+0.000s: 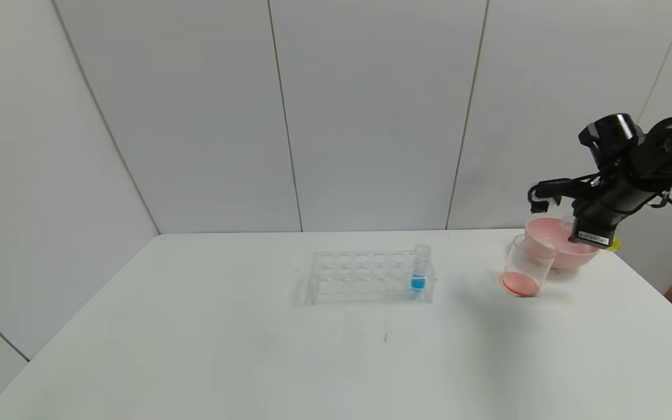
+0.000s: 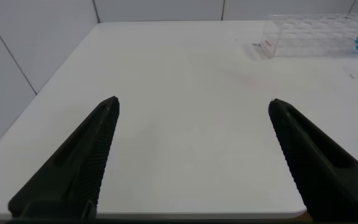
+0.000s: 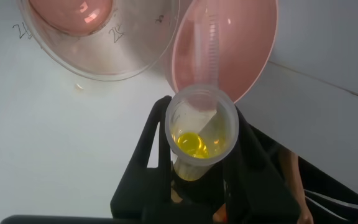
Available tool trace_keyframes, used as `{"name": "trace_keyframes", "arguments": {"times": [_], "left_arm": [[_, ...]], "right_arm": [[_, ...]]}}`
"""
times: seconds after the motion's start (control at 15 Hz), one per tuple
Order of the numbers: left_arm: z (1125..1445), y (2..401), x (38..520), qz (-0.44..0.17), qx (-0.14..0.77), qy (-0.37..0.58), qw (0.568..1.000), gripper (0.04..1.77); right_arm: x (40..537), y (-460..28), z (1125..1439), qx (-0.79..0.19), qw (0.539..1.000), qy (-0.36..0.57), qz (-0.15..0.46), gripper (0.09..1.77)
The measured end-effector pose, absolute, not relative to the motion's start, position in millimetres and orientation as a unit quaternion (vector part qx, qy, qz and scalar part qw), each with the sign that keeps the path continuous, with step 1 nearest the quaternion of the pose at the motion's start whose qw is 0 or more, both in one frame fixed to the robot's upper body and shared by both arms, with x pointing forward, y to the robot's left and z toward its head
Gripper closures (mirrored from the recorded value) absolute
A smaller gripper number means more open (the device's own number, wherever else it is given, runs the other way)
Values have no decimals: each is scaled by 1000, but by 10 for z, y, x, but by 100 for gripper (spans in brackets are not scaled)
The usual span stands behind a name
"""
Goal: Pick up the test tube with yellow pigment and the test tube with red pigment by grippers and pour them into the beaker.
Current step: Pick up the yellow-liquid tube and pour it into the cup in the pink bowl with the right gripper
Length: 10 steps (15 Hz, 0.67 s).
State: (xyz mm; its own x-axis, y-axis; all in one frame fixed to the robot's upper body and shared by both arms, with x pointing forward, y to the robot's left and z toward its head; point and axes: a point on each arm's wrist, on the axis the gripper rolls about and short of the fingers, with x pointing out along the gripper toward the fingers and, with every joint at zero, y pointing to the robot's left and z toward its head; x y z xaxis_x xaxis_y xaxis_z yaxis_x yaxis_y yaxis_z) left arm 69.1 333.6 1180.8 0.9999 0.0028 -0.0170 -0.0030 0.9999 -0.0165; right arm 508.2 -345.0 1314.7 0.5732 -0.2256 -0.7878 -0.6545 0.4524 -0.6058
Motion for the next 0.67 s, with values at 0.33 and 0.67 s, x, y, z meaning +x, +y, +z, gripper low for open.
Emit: {"name": "trace_keyframes", "arguments": {"times": [0.33,0.67], "left_arm": [[11808,3336,691,1,-8,9,1000,9],[11808,3336,691,1,-8,8,1000,9]], "right_arm": [[5086,-3382,13128,-540,698,454,128,133],[5112,-3297,13078,-567,669,468,110,133]]}}
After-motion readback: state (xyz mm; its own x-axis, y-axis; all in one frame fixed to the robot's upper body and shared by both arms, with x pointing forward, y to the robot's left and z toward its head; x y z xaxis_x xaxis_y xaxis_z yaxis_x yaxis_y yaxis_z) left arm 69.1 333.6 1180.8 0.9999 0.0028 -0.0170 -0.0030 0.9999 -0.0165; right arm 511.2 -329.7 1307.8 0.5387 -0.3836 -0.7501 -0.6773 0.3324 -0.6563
